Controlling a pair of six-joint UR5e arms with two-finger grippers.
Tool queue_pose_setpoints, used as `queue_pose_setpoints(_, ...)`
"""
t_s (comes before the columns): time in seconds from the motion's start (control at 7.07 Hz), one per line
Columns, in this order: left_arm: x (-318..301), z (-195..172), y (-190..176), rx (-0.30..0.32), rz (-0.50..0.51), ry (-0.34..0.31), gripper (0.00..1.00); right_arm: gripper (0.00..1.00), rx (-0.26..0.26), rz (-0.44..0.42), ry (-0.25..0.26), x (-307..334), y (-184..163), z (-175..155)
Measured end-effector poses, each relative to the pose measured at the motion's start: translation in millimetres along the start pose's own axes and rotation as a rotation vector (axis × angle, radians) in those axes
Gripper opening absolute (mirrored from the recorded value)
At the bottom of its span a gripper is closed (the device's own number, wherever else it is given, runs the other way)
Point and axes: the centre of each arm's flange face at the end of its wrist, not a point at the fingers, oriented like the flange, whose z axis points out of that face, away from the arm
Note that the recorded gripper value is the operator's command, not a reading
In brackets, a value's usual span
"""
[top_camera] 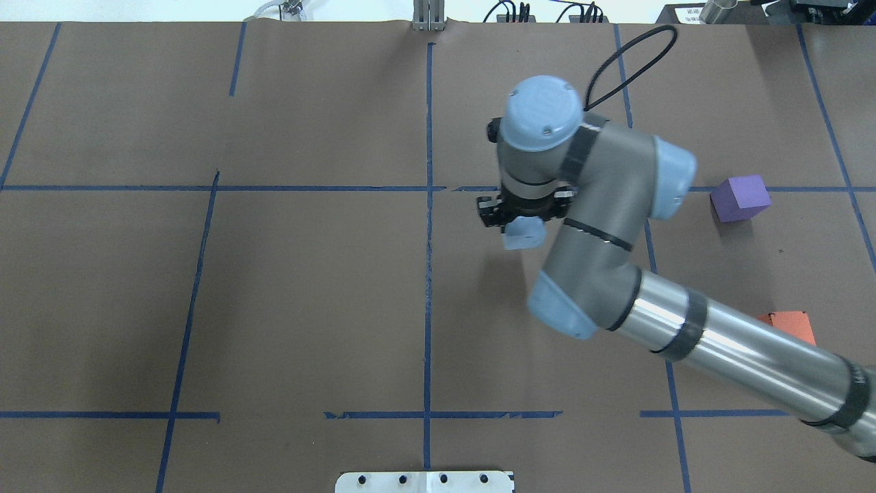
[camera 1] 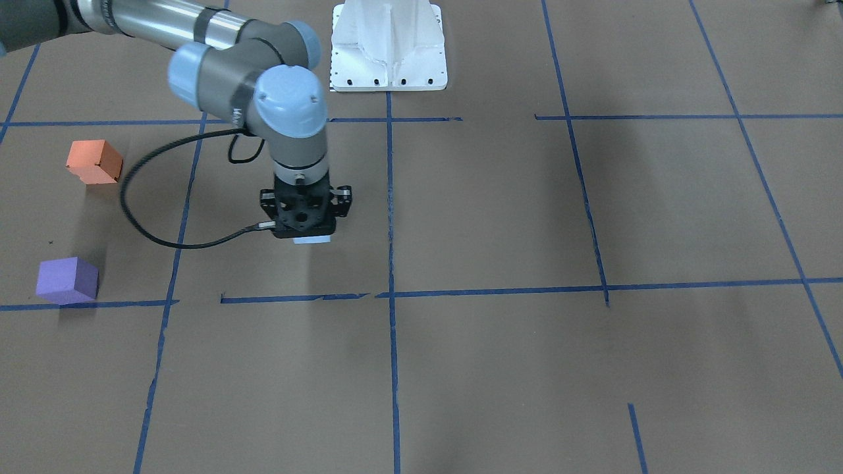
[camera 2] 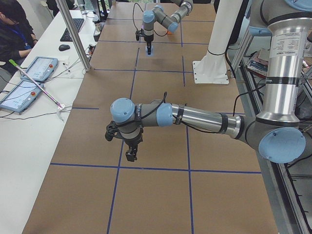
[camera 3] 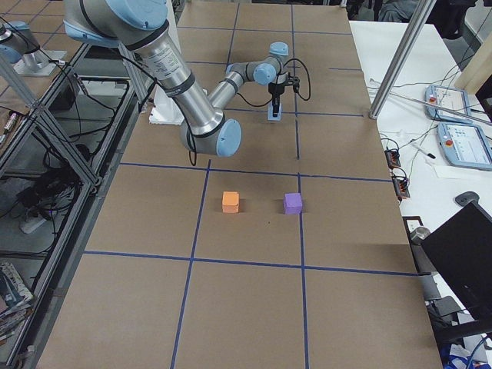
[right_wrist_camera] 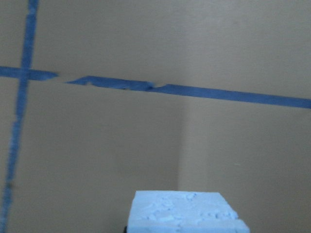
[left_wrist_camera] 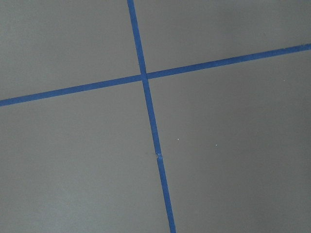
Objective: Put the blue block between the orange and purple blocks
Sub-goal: 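Carry the light blue cube with the right gripper toward the purple cube, then lower the light blue cube between the purple and orange cubes, release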
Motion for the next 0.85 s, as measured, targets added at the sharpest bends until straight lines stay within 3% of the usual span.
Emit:
queue_pose_setpoints(0.42, -2, 4, 9, 0.003, 0.004, -0.001, 1.0, 0.27, -0.059, -0.132, 0.041, 224, 25, -11)
queue_pose_setpoints(0.85, -2, 4, 10, 0.005, 0.004, -0.001, 1.0, 0.28, -0.022, -0.125, -0.027, 359, 87, 25)
